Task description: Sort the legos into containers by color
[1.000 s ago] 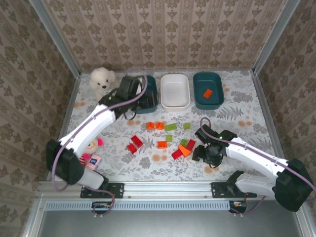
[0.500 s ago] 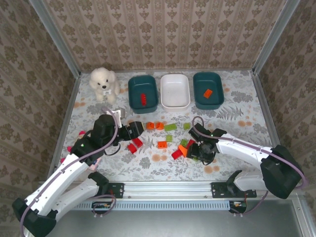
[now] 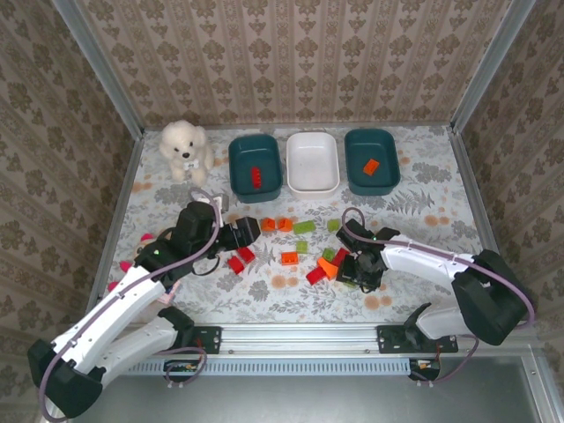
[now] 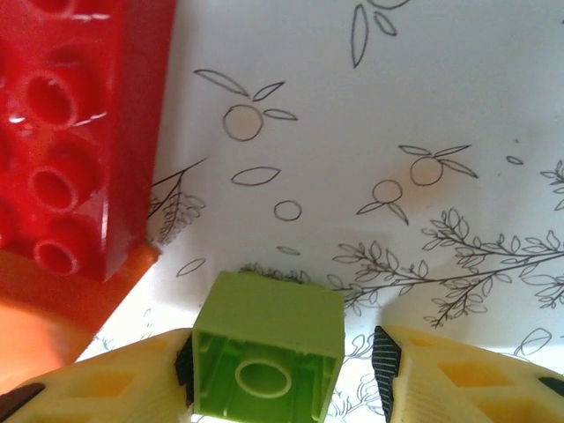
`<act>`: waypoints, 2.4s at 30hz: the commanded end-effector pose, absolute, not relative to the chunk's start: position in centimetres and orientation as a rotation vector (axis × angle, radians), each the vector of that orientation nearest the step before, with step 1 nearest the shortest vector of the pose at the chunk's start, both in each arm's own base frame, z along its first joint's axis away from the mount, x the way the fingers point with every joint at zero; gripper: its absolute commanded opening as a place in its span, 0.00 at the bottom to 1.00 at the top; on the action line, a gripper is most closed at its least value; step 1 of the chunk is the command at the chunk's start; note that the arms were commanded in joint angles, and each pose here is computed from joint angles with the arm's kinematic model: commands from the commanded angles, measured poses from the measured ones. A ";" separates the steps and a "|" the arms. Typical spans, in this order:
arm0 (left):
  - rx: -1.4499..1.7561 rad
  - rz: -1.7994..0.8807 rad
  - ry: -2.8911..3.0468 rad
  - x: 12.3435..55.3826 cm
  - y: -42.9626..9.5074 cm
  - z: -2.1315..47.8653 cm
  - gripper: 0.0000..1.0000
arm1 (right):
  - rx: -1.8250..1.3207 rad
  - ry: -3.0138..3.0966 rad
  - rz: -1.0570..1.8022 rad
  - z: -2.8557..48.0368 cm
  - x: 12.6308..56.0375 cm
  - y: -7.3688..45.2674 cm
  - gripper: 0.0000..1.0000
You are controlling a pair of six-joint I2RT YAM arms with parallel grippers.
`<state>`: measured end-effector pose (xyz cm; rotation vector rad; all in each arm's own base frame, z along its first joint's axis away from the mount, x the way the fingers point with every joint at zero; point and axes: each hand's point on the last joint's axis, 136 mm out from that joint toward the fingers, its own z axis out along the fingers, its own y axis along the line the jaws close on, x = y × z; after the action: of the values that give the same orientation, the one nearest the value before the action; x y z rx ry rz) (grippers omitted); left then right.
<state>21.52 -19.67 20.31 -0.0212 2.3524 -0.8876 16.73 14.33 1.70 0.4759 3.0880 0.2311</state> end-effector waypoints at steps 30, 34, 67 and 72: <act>-0.123 -0.871 2.281 26.2 -20.1 25.2 0.80 | 0.152 2.685 0.218 16.3 40.4 21.5 0.28; -0.153 -0.851 2.270 26.8 -19.3 25.5 0.80 | 0.203 2.697 0.243 14.0 46.0 21.9 0.28; -0.670 -0.459 2.717 17.1 -10.9 11.8 0.62 | -0.061 2.427 0.531 22.9 48.5 26.8 0.64; -0.738 -0.535 2.708 18.0 -12.2 9.1 0.59 | -0.263 2.285 0.840 24.4 38.5 30.4 0.65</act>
<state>17.42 -11.42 9.62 -0.6500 2.7333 -0.4667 41.83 27.70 23.41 -0.1227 2.4070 0.6410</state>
